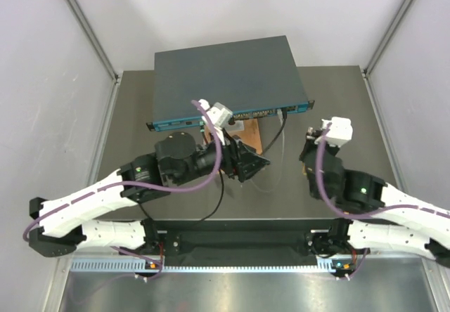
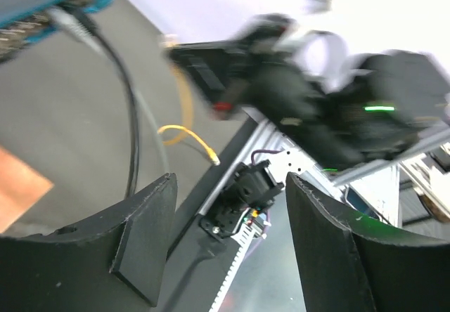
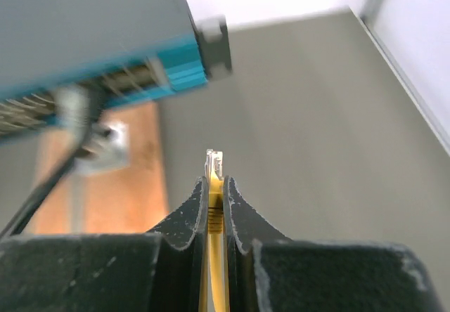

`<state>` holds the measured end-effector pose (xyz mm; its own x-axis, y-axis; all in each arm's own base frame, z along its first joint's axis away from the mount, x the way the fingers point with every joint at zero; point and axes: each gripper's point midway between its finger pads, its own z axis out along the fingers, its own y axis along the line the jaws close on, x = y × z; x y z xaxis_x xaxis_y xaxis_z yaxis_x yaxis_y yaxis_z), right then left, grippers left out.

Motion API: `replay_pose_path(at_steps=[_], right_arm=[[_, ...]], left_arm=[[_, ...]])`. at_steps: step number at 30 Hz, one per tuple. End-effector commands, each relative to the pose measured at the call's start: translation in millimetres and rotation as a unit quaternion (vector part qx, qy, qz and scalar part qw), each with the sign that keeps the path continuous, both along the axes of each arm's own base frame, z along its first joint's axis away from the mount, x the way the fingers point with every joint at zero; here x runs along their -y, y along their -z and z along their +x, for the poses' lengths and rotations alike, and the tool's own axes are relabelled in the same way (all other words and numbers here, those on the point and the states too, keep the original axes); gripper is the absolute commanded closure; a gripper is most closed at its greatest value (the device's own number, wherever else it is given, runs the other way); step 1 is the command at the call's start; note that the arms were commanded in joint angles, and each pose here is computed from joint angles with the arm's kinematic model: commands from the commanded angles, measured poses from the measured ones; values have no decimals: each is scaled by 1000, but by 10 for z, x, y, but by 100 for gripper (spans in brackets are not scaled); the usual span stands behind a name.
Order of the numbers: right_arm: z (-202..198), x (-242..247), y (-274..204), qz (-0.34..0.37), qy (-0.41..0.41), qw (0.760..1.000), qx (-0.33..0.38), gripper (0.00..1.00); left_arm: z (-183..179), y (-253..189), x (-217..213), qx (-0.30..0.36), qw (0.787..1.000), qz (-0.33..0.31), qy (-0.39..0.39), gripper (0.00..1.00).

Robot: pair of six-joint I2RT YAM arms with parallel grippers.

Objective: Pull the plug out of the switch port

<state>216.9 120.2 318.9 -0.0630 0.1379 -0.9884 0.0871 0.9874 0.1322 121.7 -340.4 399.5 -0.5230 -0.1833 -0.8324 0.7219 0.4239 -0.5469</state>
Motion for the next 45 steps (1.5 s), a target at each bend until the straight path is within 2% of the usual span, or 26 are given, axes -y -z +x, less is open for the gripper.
replay_pose_path(at_steps=[1, 6, 7, 9, 10, 17, 26, 30, 36, 39, 42, 43, 45], right_arm=[[130, -13, 418, 10, 1, 997, -75, 100], [300, 200, 455, 31, 7, 996, -88, 100], [392, 404, 448, 33, 39, 995, -90, 100], [509, 471, 445, 28, 28, 994, -101, 100], [599, 712, 441, 30, 64, 992, -102, 100], [1173, 1176, 474, 37, 70, 989, -124, 100], [2308, 1696, 836, 51, 101, 980, -167, 100], [2861, 1830, 1248, 50, 103, 970, -215, 98], [3205, 1959, 1592, 63, 117, 960, -246, 97], [3227, 1992, 1734, 68, 129, 954, -261, 87], [3212, 1977, 1861, 67, 128, 947, -286, 66], [3206, 1981, 1858, 67, 130, 946, -289, 54], [3154, 1972, 1793, 69, 130, 945, -293, 42]], left_arm=[[-92, -11, 209, 7, 999, -26, 46, 32], [-95, -19, 177, 4, 999, -29, 42, 33], [-89, -31, 154, 6, 999, -31, 39, 33], [-75, -70, 85, 10, 999, -36, 29, 33], [-56, -78, 57, 12, 999, -37, 21, 33], [-78, -62, -190, 27, 998, -49, 5, 33], [-9, 204, -390, 60, 998, 23, -17, 33], [70, 286, -479, 80, 995, 41, -39, 33], [144, 428, -475, 98, 990, 94, -43, 32], [141, 402, -480, 96, 989, 100, -42, 31], [122, 329, -525, 92, 990, 93, -44, 31], [117, 293, -542, 90, 991, 90, -45, 31], [109, 283, -569, 84, 991, 93, -47, 31]])
